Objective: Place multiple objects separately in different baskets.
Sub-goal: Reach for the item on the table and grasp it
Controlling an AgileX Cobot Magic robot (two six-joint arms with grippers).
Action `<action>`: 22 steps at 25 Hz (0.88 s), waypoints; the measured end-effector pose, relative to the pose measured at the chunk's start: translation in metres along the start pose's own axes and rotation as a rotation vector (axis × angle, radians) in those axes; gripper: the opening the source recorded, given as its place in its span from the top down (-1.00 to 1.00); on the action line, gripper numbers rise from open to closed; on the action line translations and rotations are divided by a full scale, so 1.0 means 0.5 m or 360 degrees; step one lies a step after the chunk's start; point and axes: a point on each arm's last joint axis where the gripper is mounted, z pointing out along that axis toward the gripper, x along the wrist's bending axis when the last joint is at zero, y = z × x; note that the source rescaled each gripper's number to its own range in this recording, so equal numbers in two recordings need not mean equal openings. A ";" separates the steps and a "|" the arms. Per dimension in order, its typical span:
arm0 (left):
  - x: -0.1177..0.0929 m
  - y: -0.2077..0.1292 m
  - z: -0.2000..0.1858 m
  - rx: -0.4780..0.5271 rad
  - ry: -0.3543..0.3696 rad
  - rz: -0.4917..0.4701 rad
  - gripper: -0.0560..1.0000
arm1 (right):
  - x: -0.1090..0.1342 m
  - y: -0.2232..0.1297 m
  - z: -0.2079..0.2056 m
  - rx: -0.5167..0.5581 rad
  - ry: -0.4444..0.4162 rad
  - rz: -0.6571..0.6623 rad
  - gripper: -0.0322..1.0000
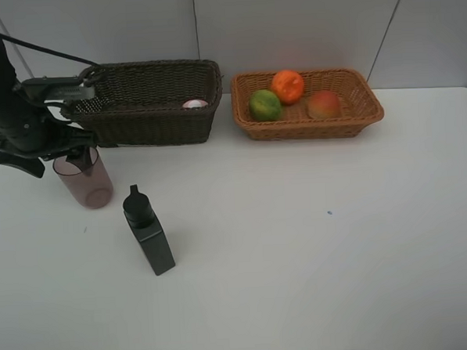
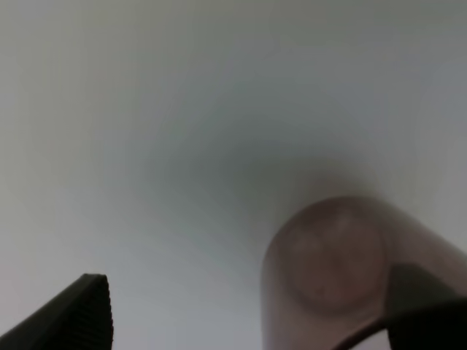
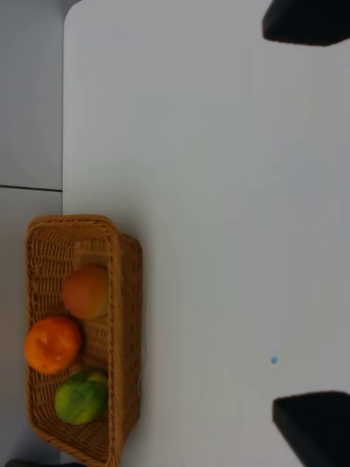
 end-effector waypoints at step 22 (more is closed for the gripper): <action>-0.004 0.007 0.039 -0.0030 -0.0028 0.0007 -0.34 | 0.000 0.000 0.000 0.0000 0.0000 0.0000 -1.00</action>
